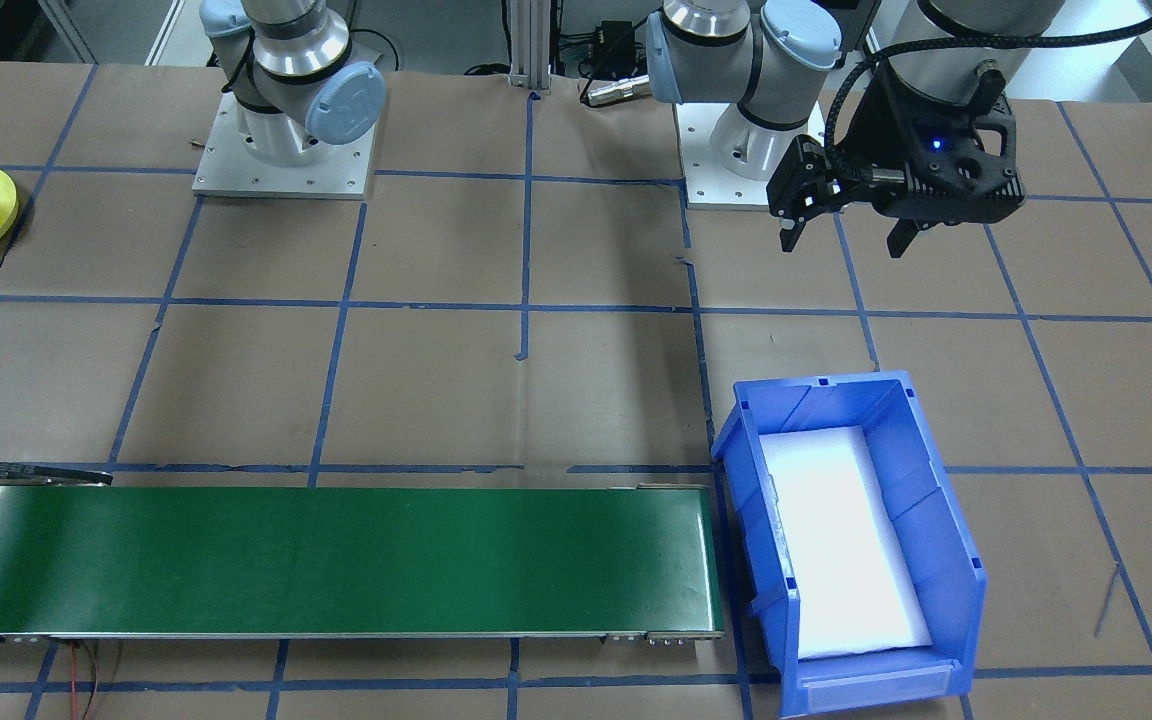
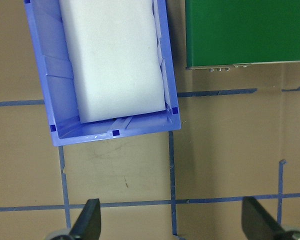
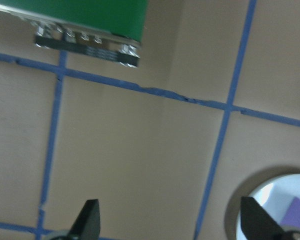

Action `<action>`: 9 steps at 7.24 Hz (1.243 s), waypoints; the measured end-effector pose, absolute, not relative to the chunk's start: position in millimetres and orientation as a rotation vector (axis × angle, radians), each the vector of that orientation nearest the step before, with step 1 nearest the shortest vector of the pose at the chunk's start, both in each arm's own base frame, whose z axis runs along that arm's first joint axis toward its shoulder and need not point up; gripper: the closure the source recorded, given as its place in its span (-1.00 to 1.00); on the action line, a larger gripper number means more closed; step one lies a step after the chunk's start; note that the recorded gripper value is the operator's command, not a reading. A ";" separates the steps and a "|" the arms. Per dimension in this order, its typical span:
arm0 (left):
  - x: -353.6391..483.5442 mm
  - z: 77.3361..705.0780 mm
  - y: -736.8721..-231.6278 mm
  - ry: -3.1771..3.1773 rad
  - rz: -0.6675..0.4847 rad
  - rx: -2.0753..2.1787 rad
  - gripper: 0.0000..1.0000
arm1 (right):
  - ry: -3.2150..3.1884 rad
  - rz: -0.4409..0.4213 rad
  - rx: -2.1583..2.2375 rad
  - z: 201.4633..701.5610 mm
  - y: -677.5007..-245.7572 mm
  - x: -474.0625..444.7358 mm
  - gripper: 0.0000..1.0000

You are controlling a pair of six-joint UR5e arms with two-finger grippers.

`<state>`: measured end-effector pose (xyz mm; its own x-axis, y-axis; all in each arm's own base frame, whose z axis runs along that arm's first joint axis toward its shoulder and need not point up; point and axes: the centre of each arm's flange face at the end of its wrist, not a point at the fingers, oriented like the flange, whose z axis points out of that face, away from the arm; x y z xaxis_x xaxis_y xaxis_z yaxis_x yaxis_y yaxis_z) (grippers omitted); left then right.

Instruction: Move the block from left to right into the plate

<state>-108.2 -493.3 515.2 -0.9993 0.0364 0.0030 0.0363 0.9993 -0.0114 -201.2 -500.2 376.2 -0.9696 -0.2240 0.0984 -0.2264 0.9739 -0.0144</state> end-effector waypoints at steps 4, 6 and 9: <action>-107.4 515.9 -493.6 -3.141 0.020 -0.055 -1.00 | -3.073 0.084 0.146 500.7 -507.9 -16.7 -1.00; -107.4 516.0 -493.6 -3.141 0.020 -0.055 -1.00 | -3.095 0.002 0.037 530.0 -497.0 34.3 -1.00; -107.2 516.1 -493.5 -3.141 0.021 -0.055 -1.00 | -3.106 -0.101 0.040 504.4 -478.7 137.9 -1.00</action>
